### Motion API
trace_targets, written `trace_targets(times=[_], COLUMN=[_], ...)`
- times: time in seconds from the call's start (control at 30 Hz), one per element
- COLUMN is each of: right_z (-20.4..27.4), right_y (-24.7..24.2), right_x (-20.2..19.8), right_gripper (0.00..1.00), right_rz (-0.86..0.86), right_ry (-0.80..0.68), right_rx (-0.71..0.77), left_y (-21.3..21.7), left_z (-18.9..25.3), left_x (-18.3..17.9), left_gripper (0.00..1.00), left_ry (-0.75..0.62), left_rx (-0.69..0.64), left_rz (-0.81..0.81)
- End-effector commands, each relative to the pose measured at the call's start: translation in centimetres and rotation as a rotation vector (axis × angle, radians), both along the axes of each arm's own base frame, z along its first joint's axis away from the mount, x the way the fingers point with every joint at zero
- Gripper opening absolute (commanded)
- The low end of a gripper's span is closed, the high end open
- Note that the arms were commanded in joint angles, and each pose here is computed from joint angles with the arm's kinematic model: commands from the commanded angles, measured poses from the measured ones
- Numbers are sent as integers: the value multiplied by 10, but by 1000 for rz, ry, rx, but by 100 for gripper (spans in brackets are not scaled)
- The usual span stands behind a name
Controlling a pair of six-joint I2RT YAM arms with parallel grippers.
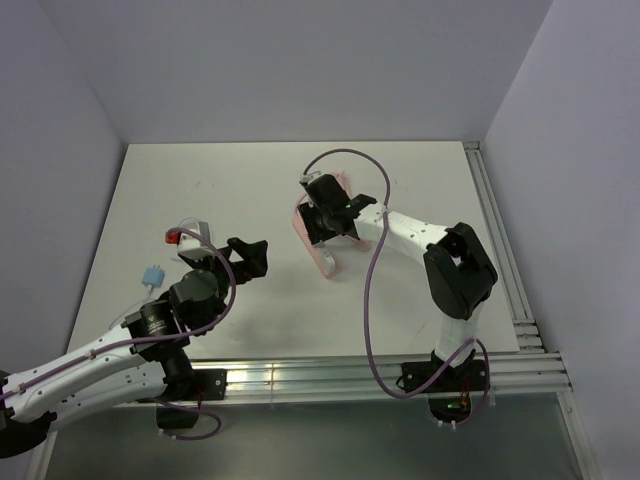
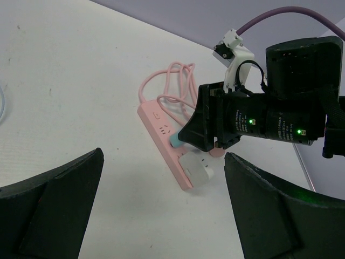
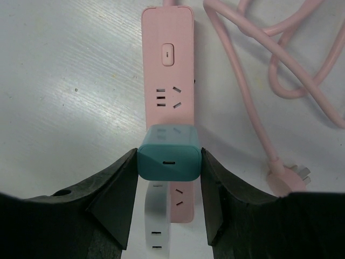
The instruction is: Insert the plug
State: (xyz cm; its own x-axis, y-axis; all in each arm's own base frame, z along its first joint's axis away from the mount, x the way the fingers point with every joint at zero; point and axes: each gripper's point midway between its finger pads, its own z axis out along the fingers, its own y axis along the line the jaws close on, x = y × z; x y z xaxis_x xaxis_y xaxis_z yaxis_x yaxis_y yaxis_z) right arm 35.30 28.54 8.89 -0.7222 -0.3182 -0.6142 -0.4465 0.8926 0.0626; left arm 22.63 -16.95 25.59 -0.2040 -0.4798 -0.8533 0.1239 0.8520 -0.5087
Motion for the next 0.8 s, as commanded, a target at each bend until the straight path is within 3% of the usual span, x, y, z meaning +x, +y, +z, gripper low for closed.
trace_targets(times=[0.0, 0.4, 0.77], right_z=[8, 4, 1], right_y=[-4, 4, 7], right_x=[-3, -10, -2], right_gripper=[0, 0, 0], right_rz=[-1, 56, -12], right_ry=[-12, 50, 27], right_rx=[-36, -36, -12], left_y=[-1, 3, 3], left_z=[19, 17, 16], left_x=[1, 0, 0], left_gripper=[99, 99, 100], left_ry=[-32, -32, -34], left_rx=[-31, -37, -43], left_rz=[-9, -3, -7])
